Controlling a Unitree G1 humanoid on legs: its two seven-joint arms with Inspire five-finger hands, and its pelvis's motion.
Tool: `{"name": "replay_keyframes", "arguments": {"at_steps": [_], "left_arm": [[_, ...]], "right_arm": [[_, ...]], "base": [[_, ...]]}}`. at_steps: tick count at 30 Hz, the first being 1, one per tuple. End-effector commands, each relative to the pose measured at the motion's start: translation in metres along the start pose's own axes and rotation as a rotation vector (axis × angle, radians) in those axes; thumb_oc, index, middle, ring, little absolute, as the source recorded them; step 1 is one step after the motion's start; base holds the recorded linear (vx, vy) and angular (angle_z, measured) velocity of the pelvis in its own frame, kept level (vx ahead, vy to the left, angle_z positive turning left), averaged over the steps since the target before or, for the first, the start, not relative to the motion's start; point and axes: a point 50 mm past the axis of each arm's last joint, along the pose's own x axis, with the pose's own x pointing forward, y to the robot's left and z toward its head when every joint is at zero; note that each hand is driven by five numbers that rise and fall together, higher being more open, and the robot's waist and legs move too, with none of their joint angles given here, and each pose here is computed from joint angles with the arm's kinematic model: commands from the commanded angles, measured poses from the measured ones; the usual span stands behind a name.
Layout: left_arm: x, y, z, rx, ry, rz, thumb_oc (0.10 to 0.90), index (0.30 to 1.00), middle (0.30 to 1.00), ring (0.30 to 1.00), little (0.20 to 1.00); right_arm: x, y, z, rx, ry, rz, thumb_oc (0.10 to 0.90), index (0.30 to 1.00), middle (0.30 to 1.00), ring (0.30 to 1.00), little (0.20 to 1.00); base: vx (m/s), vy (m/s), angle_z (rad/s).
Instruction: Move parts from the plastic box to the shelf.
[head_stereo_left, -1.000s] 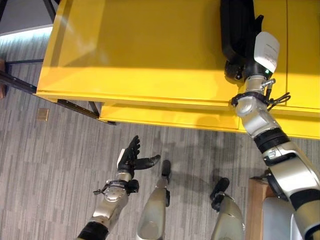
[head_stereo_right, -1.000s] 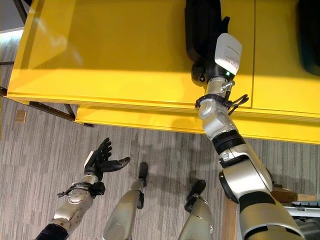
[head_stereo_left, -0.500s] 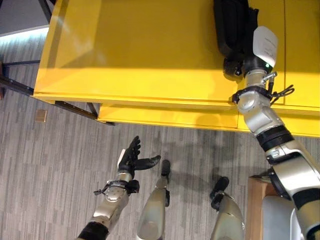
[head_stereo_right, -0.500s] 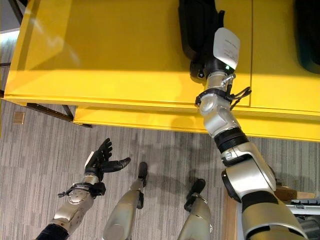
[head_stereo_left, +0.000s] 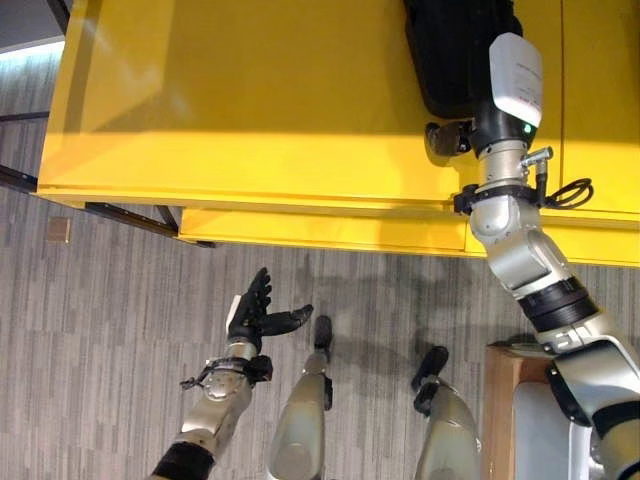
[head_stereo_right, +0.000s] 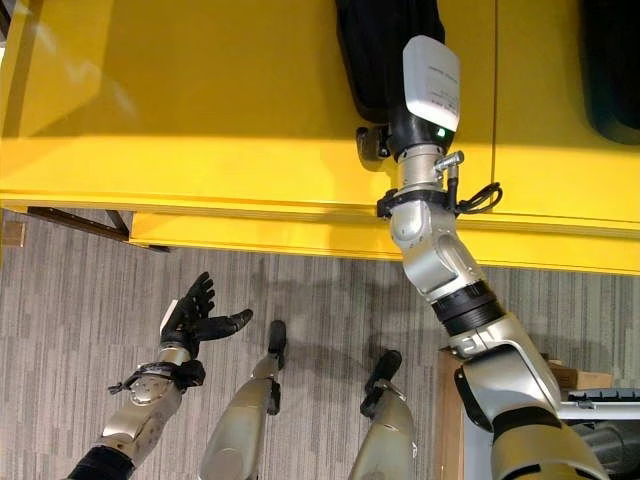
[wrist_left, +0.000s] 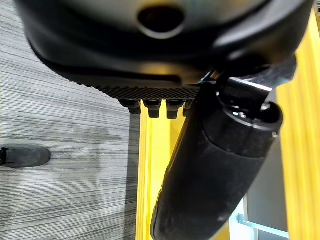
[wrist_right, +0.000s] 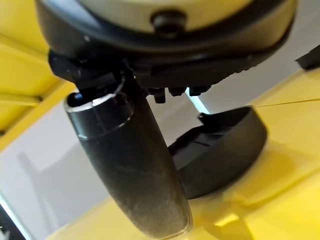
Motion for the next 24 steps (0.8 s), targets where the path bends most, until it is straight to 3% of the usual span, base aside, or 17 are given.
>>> {"name": "replay_keyframes", "arguments": {"at_steps": [1, 18, 24], "left_arm": [[-0.005, 0.012, 0.027, 0.022, -0.147, 0.029, 0.9, 1.0, 1.0, 1.0, 1.0], [-0.006, 0.015, 0.024, 0.025, -0.135, 0.058, 0.9, 1.0, 1.0, 1.0, 1.0], [-0.007, 0.012, 0.019, 0.03, -0.117, 0.052, 0.9, 1.0, 1.0, 1.0, 1.0]], "right_arm": [[0.025, -0.052, 0.04, -0.005, -0.228, -0.237, 0.9, 1.0, 1.0, 1.0, 1.0], [0.009, -0.061, 0.047, 0.152, -0.266, -0.296, 0.9, 1.0, 1.0, 1.0, 1.0], [-0.006, -0.066, 0.052, 0.361, -0.29, -0.336, 0.9, 1.0, 1.0, 1.0, 1.0]], "base": [[0.0, 0.0, 0.0], [0.0, 0.0, -0.02], [0.0, -0.001, -0.02]]}}
